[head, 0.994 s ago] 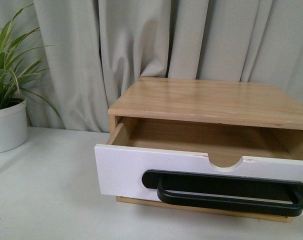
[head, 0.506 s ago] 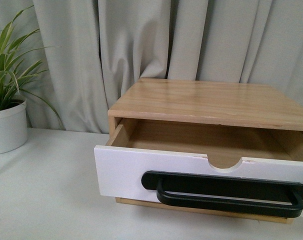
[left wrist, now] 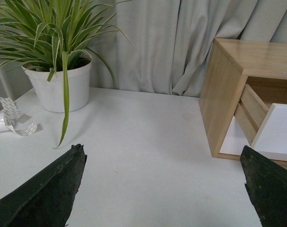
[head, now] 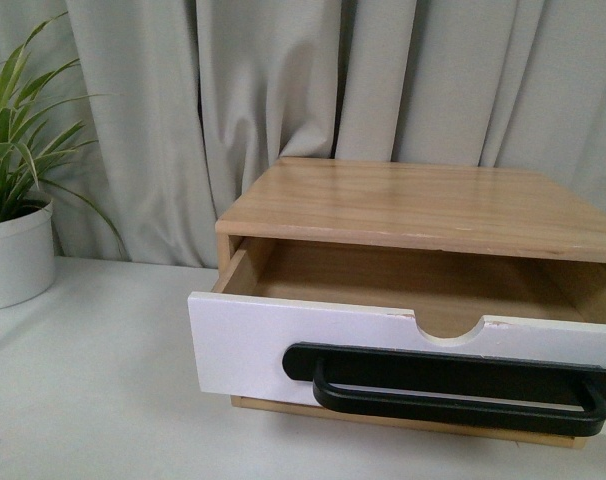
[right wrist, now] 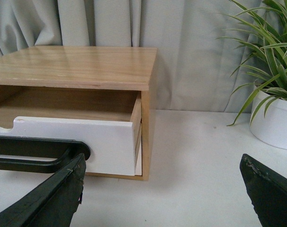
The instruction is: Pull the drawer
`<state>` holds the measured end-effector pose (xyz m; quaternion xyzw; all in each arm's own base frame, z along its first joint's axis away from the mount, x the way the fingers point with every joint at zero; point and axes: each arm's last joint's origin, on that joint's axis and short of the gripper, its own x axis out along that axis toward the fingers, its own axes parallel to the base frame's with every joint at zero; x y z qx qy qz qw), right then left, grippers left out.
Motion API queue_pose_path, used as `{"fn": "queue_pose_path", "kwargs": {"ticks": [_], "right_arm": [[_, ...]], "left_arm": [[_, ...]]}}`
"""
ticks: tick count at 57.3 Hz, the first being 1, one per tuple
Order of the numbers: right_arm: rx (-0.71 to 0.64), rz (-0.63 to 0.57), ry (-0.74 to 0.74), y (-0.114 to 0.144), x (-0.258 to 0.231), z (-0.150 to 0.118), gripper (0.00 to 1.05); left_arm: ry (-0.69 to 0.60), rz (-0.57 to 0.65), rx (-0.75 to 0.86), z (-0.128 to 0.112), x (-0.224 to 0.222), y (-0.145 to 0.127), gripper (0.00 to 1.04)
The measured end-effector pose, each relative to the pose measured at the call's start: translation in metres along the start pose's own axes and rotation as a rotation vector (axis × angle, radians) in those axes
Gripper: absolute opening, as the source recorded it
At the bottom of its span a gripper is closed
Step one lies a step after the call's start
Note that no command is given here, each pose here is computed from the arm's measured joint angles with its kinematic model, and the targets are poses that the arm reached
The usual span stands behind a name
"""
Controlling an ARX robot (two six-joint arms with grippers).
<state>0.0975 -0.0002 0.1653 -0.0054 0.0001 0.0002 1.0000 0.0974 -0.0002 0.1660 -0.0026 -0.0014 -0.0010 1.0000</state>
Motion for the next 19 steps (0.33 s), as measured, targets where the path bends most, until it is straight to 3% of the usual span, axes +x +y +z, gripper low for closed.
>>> {"fn": "queue_pose_path", "kwargs": {"ticks": [19], "right_arm": [[0.0,0.0,0.0,0.0,0.0,0.0,0.96]], "left_arm": [[0.0,0.0,0.0,0.0,0.0,0.0,0.98]]}}
